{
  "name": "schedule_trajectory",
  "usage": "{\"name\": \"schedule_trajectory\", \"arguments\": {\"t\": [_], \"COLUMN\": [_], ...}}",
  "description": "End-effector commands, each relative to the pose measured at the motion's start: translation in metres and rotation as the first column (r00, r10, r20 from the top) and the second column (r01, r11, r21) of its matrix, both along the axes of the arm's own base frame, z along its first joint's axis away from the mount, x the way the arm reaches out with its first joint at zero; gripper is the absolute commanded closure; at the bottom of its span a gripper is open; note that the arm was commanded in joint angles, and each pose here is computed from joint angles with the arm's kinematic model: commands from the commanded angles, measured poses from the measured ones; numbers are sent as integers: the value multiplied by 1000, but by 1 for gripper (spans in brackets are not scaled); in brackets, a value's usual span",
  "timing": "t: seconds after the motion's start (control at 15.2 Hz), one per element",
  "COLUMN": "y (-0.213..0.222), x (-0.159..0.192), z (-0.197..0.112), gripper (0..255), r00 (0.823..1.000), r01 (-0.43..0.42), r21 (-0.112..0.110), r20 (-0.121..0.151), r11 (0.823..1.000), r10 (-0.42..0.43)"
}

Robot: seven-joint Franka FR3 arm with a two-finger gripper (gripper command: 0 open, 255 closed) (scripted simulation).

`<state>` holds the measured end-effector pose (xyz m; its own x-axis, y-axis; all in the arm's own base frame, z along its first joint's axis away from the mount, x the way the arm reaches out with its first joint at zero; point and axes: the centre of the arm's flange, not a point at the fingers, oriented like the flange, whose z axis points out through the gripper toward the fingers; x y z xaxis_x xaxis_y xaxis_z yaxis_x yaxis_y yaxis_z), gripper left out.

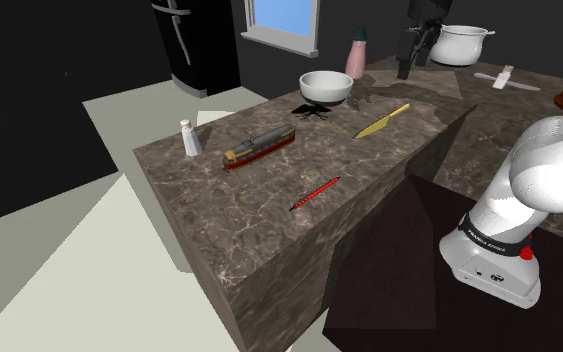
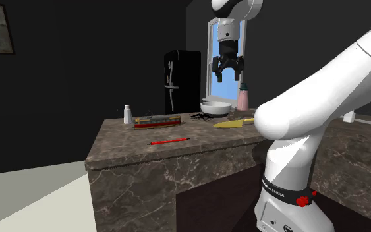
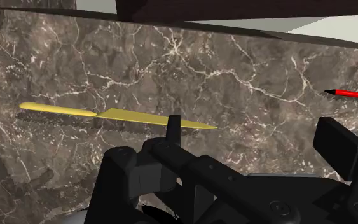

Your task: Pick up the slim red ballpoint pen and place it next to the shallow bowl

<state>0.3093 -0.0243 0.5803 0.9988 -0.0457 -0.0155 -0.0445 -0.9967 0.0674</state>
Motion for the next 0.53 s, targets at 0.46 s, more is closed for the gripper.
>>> {"name": "schedule_trajectory", "arguments": {"t": [0.46], "y": [70], "x": [33], "z": [-56], "gripper": [0], "r00": [906], "r01": [-422], "r21": [-78], "r20": [6], "r11": [903], "r10": [424]}}
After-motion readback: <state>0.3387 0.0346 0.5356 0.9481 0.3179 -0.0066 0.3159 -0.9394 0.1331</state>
